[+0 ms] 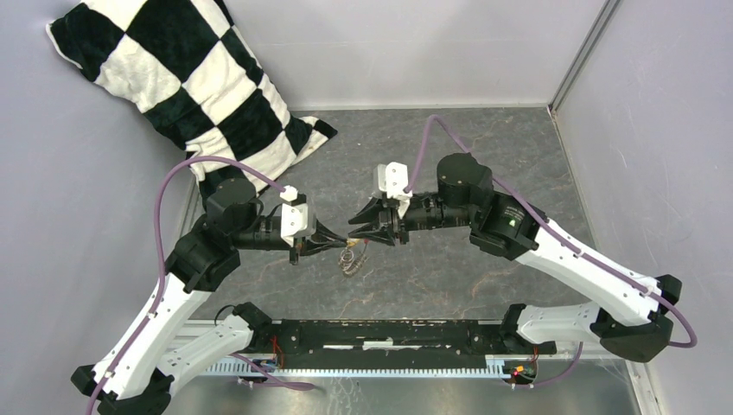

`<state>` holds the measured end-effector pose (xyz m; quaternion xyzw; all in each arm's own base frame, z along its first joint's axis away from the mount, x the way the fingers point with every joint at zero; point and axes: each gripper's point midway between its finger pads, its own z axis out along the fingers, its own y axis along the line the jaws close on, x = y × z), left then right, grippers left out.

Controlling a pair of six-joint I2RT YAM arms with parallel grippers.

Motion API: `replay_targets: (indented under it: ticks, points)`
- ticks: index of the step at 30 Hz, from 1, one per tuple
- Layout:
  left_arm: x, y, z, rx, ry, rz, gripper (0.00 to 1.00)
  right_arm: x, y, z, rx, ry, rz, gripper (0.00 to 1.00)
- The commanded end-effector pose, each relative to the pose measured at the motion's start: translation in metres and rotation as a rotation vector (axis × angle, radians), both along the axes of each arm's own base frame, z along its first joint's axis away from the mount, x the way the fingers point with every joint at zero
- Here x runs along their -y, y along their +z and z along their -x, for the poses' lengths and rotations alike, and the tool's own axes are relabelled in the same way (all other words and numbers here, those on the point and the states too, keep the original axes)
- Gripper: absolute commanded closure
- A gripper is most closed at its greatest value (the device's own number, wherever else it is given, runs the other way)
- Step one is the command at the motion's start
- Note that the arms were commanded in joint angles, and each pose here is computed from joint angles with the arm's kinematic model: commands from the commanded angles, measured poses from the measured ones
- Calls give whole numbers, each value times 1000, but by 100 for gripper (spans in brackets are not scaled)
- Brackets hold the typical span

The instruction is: Put the keys on the keyring

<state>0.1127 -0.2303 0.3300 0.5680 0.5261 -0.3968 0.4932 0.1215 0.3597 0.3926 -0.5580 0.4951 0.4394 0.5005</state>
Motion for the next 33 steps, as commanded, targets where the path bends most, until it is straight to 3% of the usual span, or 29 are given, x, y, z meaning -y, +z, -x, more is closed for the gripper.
replay_targets:
  ticks: [1, 17, 26, 27, 30, 33]
  points:
    - [-1, 9, -3, 80, -2, 8, 98, 7, -30, 5, -33, 32, 137, 66]
    - [-1, 5, -2, 83, -12, 4, 98, -8, -37, 0, -74, 33, 139, 75]
    - [0, 4, -1, 78, -23, 3, 98, -15, -39, -6, -81, 10, 112, 99]
    - [0, 4, 0, 73, -22, 4, 95, -15, -37, -7, -77, 3, 97, 99]
    - [0, 6, 1, 38, -15, 8, 69, -13, -28, -7, -71, -17, 19, 99]
    - [0, 7, 4, 9, -13, 15, 60, -10, -16, -3, -62, -21, -100, 99]
